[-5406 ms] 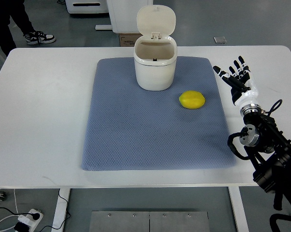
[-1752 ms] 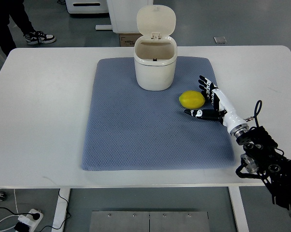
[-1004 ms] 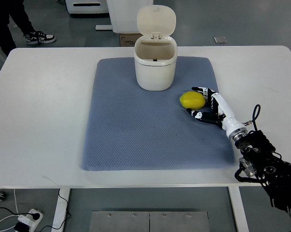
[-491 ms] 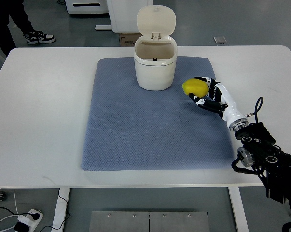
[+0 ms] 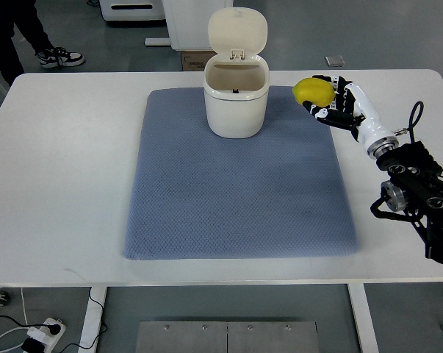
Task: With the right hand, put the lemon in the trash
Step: 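Lift the lemon with the right hand and carry it over the bin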
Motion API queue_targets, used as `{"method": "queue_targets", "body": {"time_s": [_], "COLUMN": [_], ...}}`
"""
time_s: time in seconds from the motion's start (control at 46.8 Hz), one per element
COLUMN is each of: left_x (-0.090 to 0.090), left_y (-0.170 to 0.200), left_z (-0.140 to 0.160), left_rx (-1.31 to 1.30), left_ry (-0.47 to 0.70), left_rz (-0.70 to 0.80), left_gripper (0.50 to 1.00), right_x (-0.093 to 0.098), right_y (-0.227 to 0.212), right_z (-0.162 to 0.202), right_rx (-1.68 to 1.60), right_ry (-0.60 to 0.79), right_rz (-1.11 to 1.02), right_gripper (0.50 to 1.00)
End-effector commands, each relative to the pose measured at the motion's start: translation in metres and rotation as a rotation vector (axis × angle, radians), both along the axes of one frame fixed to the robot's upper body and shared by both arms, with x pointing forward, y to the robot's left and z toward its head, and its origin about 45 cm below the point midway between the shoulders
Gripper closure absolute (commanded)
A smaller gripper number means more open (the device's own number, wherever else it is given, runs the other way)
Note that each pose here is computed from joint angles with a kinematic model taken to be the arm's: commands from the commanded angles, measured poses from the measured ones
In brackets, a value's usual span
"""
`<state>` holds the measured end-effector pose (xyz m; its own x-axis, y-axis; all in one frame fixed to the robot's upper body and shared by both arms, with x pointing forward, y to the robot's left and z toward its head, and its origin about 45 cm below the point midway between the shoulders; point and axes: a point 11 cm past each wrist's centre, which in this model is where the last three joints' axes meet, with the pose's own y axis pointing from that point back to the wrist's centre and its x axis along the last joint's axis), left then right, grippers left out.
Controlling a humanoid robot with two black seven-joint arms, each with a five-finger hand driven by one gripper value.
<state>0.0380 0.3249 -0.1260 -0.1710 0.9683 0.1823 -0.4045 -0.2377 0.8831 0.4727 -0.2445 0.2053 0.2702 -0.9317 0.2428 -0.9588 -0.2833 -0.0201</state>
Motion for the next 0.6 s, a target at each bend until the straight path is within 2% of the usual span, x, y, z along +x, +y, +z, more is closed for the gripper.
{"method": "queue_targets", "body": {"time_s": [0.0,0.385,0.577], "left_x": [0.0,0.0,0.0], "left_y": [0.0,0.0,0.0], "left_z": [0.0,0.0,0.0], "left_rx": [0.0,0.0,0.0], "left_ry": [0.0,0.0,0.0], "left_rz": [0.0,0.0,0.0], "left_gripper": [0.5,0.5,0.5], "right_x": [0.007,0.032,0.038], "right_y": [0.003,0.036,0.055], "right_z": [0.014,0.068,0.086], "right_rx": [-0.028,-0.152,-0.223], "right_ry": [-0.024,-0.087,-0.118], "right_rz": [0.019,0.101,0.127], "right_gripper": [1.0,1.0,1.0]}}
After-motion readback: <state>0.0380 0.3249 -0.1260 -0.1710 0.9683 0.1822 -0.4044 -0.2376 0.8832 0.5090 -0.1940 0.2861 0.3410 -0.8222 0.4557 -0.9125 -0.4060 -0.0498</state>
